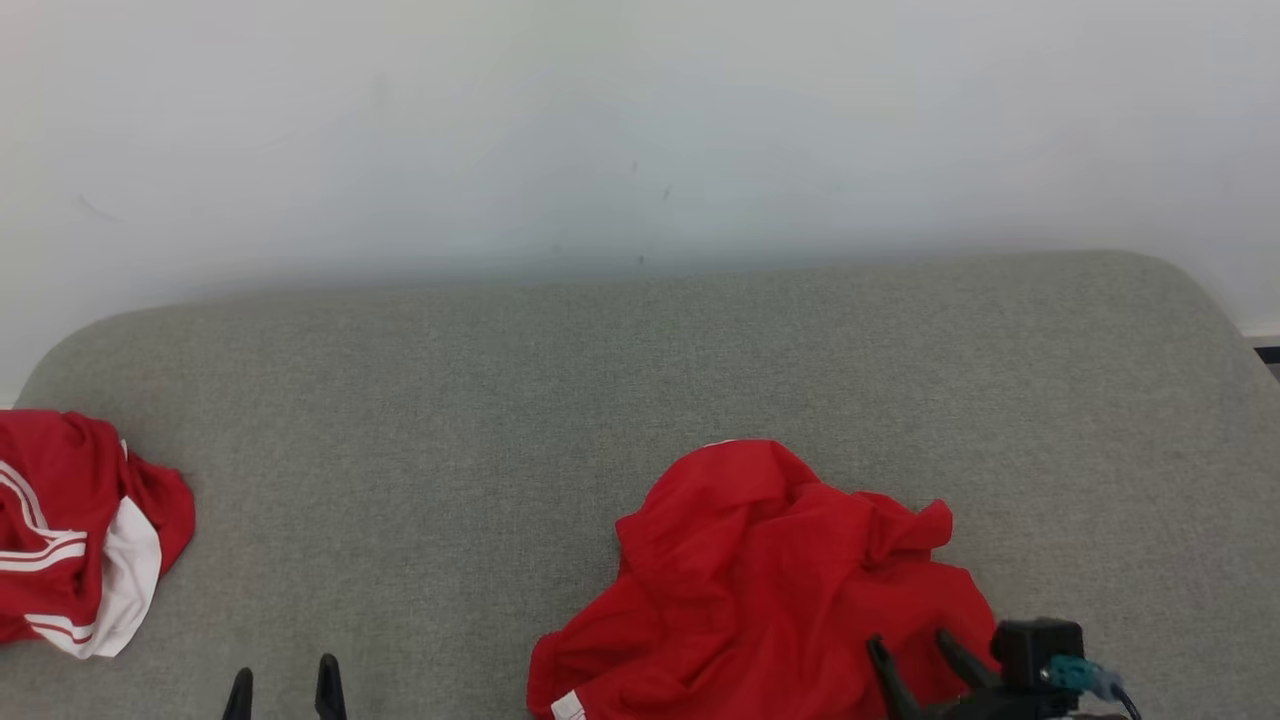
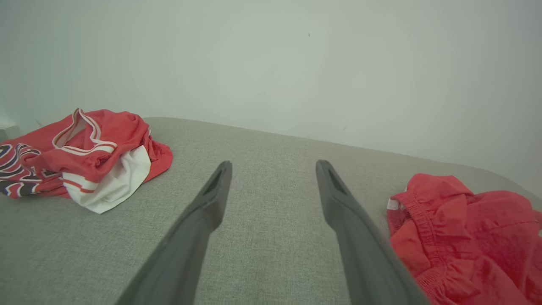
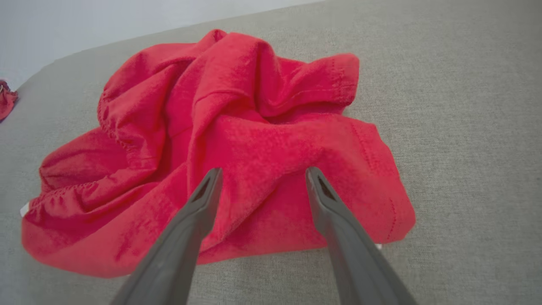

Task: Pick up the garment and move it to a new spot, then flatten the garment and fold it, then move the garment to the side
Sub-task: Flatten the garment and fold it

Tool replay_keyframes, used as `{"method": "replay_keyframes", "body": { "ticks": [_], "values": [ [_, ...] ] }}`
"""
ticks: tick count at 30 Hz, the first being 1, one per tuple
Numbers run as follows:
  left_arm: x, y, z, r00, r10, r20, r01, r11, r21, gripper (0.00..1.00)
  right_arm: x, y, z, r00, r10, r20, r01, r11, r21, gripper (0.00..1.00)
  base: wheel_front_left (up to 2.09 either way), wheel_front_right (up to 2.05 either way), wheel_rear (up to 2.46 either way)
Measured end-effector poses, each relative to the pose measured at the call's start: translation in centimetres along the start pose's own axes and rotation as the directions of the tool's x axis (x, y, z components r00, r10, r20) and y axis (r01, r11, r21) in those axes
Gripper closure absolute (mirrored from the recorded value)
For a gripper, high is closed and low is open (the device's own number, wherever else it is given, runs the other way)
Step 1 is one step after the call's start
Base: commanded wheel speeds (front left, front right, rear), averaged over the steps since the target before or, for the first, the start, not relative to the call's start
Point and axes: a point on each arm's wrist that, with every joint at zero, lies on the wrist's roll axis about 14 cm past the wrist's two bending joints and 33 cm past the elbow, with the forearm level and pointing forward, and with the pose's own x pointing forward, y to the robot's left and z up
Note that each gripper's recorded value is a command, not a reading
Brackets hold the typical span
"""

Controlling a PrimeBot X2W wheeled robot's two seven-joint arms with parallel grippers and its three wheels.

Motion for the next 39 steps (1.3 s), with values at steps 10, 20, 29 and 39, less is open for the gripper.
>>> {"method": "replay_keyframes", "body": {
  "ticks": [10,20,29,39],
  "values": [
    [-1.1,0.4,-3.2,0.994,0.001,-0.106,0.003,0.999,0.041,0.00,1.4,1.1,-1.2,0.982,0.030,-0.185,-0.036,0.999,-0.031,0.00,0.00,0.00,0.00],
    [-1.2,0.8,-4.2,0.990,0.011,-0.141,-0.003,0.999,0.054,0.00,2.4,1.3,-1.9,0.967,0.037,-0.250,-0.049,0.998,-0.039,0.91,0.00,0.00,0.00],
    [-1.0,1.2,-4.5,0.988,0.023,-0.151,-0.016,0.999,0.050,0.00,4.9,2.0,0.9,0.978,0.054,-0.200,-0.071,0.994,-0.079,1.00,0.00,0.00,0.00],
    [-1.1,2.0,-4.7,0.986,0.053,-0.158,-0.046,0.998,0.052,0.00,8.9,3.3,3.9,0.981,0.084,-0.177,-0.104,0.989,-0.107,1.00,0.00,0.00,0.00]
  ]
}}
